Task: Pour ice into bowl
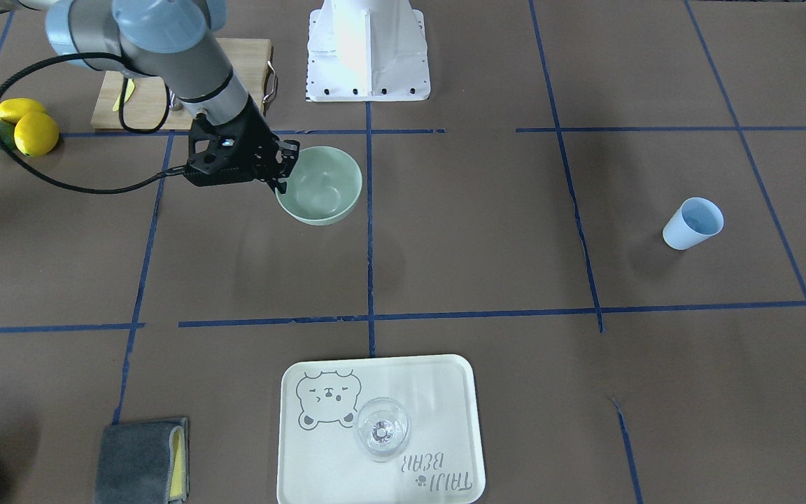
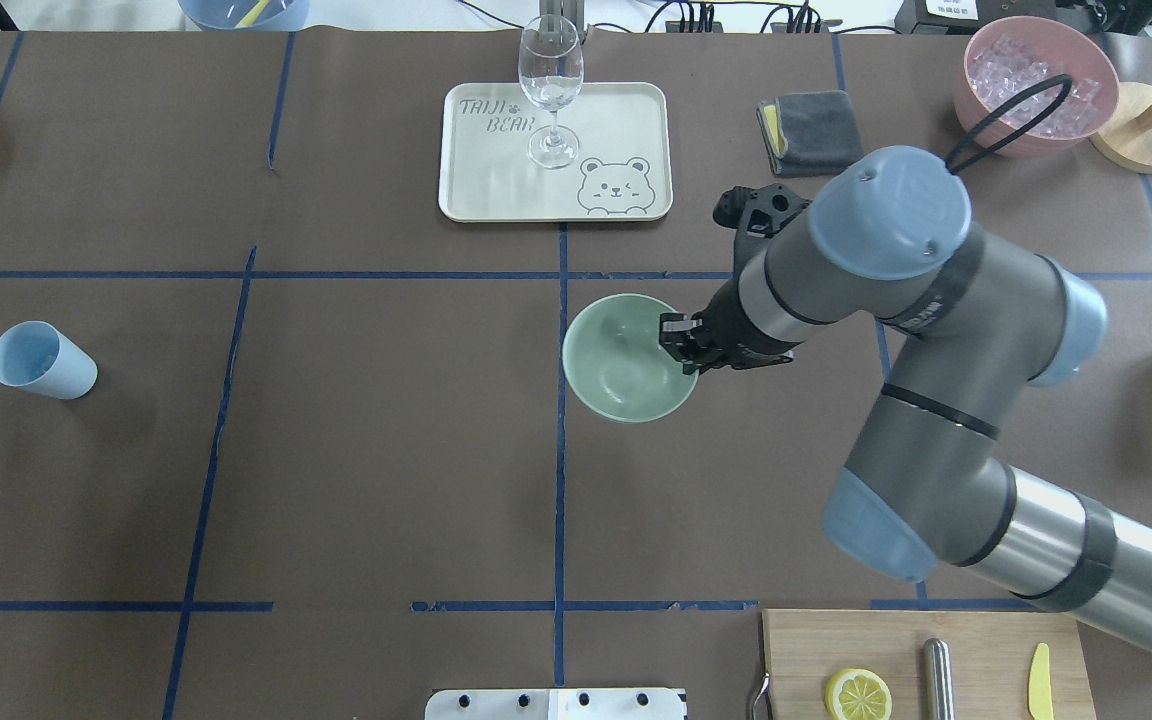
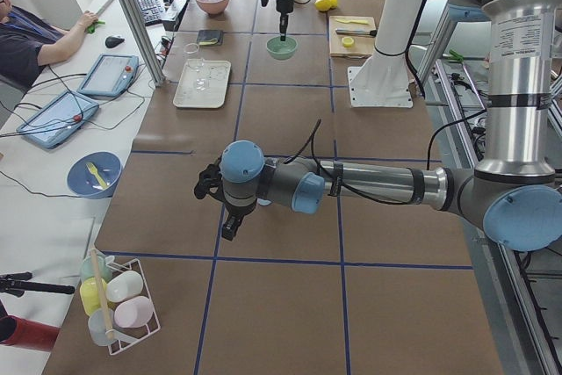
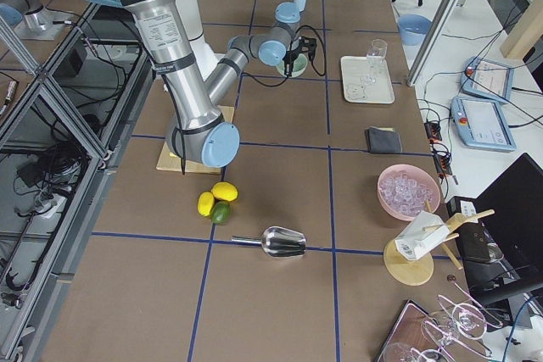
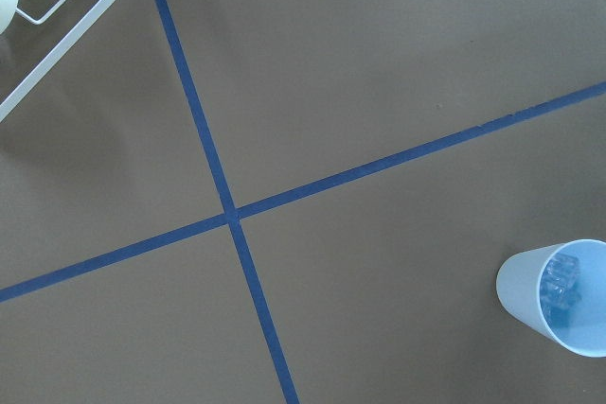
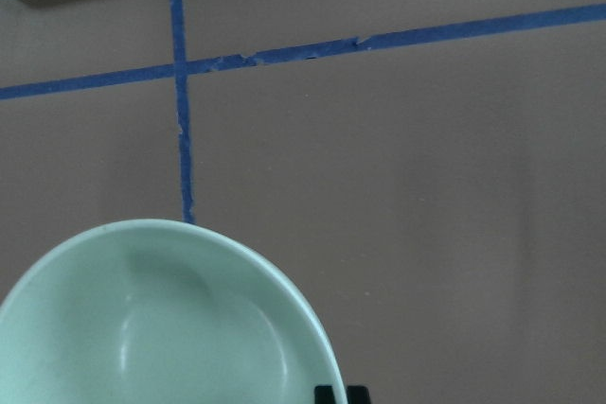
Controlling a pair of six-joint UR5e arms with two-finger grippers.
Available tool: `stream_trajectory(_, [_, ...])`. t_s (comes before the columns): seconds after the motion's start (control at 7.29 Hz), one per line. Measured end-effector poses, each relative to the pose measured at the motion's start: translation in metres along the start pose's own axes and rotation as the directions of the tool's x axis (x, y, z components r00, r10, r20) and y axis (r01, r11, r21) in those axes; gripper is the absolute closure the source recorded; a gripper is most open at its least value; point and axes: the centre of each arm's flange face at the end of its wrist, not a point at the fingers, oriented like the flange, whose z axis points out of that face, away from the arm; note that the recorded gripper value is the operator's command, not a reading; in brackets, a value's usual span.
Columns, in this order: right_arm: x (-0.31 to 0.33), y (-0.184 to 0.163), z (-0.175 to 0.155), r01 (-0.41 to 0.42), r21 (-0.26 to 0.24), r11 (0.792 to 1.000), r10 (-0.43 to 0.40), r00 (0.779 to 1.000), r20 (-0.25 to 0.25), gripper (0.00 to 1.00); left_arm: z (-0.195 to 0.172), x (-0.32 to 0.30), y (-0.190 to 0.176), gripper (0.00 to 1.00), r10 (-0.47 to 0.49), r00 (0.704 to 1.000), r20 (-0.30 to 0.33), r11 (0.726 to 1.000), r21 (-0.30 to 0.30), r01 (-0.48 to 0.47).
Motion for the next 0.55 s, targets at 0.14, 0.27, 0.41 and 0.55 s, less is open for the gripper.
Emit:
stream_trajectory(0.14, [-0.031,-0.003,0.02,-0.033,-0.001,0.999,0.033,0.999,-0.018,1.0,0.0,0.0,0.0,0.0,0.0,1.0,0.0,1.0,0.0,0.0])
stream_trajectory(0.27, [-0.061,-0.008,0.043,-0.055,0.005,0.998,0.055,0.998,-0.04,1.0,0.0,0.0,0.0,0.0,0.0,1.0,0.0,1.0,0.0,0.0])
stream_trajectory(0.41, [-0.086,-0.007,0.066,-0.064,0.009,0.998,0.065,0.996,-0.066,1.0,0.0,0.001,0.0,0.0,0.001,1.0,-0.001,1.0,0.001,-0.001])
stream_trajectory(0.55, [-0.1,0.001,0.083,-0.066,0.005,0.998,0.066,0.994,-0.082,1.0,-0.001,0.001,0.0,0.0,0.002,1.0,-0.001,1.0,0.001,-0.002])
